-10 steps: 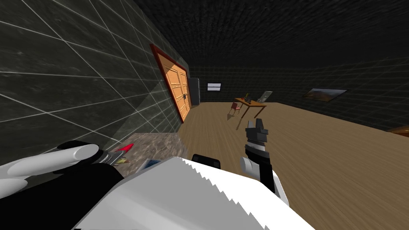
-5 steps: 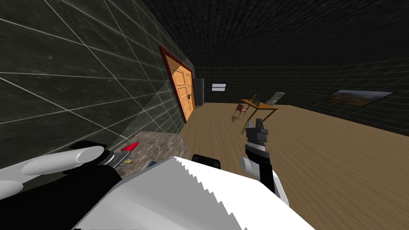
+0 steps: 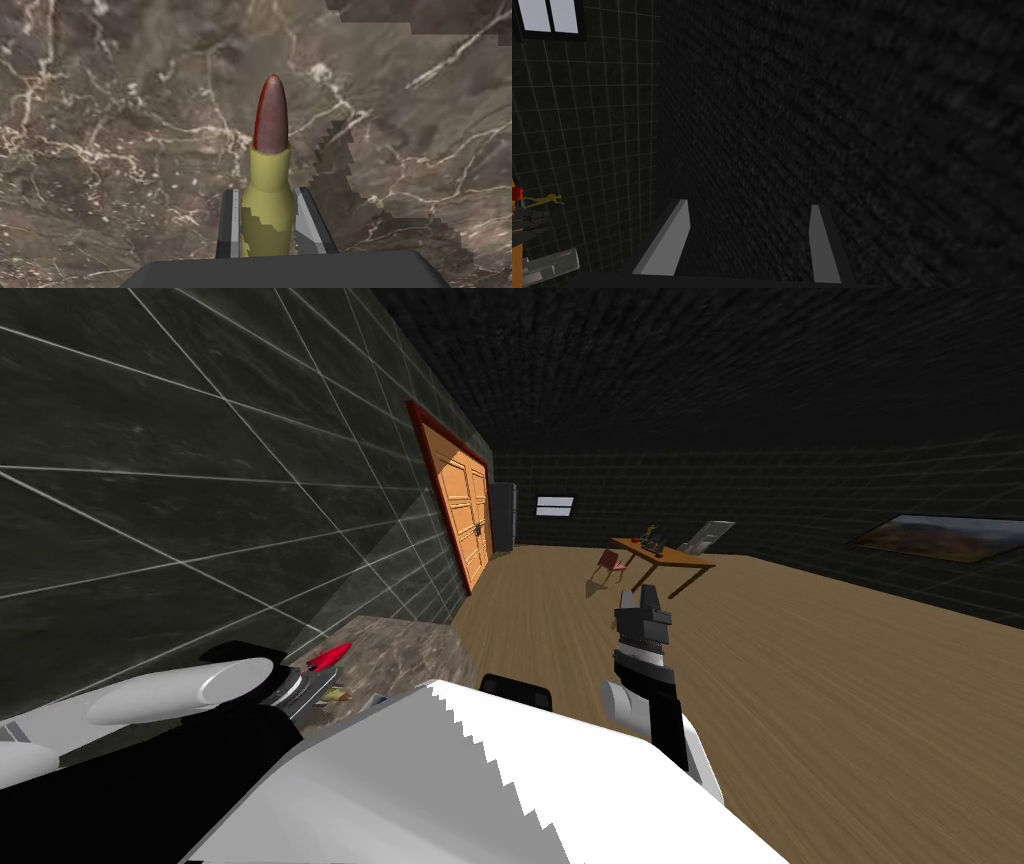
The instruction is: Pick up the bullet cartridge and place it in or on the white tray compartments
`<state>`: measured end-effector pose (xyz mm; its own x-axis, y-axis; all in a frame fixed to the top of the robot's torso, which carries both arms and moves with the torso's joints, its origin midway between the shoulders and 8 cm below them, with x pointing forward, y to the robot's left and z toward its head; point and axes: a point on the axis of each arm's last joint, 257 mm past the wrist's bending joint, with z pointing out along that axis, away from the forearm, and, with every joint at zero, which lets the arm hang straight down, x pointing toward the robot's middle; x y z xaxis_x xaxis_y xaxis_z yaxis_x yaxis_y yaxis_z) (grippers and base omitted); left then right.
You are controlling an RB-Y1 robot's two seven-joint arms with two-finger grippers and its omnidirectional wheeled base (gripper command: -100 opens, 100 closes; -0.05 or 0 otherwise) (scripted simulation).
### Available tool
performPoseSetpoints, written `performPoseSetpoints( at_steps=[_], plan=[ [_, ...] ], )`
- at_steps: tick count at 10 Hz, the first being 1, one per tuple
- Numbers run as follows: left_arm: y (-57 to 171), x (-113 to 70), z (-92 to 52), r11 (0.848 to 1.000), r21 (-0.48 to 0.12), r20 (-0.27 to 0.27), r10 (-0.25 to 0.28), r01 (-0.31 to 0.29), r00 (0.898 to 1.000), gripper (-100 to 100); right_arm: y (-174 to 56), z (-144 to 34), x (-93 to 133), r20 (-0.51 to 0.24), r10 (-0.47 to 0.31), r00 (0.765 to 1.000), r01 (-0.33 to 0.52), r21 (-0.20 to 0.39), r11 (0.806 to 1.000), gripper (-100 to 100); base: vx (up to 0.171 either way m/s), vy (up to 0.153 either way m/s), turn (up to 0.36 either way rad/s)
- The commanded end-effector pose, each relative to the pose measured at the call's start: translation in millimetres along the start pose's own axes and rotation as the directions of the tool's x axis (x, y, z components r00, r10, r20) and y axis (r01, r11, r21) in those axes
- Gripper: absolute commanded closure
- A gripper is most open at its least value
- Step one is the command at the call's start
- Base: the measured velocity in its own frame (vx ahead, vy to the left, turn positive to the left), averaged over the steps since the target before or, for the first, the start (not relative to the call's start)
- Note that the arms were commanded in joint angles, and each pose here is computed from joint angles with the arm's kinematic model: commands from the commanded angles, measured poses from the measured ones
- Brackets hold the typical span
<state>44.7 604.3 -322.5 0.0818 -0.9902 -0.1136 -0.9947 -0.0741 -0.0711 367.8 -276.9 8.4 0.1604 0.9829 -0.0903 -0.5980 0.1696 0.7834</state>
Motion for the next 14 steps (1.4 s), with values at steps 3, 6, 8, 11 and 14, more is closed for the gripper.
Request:
performPoseSetpoints(
  at_steps=[3,6,8,11,14],
  plan=[
    [5,40.0,1.1,1.000,-0.005,-0.065,0.028,-0.028,0.998,100,0,0.0,0,0.000,0.000,1.000,0.000,0.000,1.000,0,0.069,0.028,0.148],
    [-15,30.7,-6.5,0.999,0.042,-0.056,-0.004,0.006,0.998,100,0,0.0,0,0.000,0.000,1.000,0.000,0.000,1.000,0,-0.012,-0.008,0.016],
    [-36,25.0,-15.8,0.995,0.092,-0.056,-0.027,0.032,0.998,100,0,0.0,0,0.000,0.000,1.000,0.000,0.000,1.000,0,-0.086,-0.033,0.046],
    [-74,14.7,-36.1,0.979,0.187,-0.063,-0.070,0.080,0.996,100,0,0.1,0,0.000,0.000,1.000,0.000,0.000,1.000,0,-0.089,-0.050,0.057],
    [-113,4.5,-62.6,0.948,0.291,-0.082,-0.113,0.132,0.990,100,0,0.1,0,0.000,0.000,1.000,0.000,0.000,1.000,0,-0.092,-0.049,0.073]
  ],
)
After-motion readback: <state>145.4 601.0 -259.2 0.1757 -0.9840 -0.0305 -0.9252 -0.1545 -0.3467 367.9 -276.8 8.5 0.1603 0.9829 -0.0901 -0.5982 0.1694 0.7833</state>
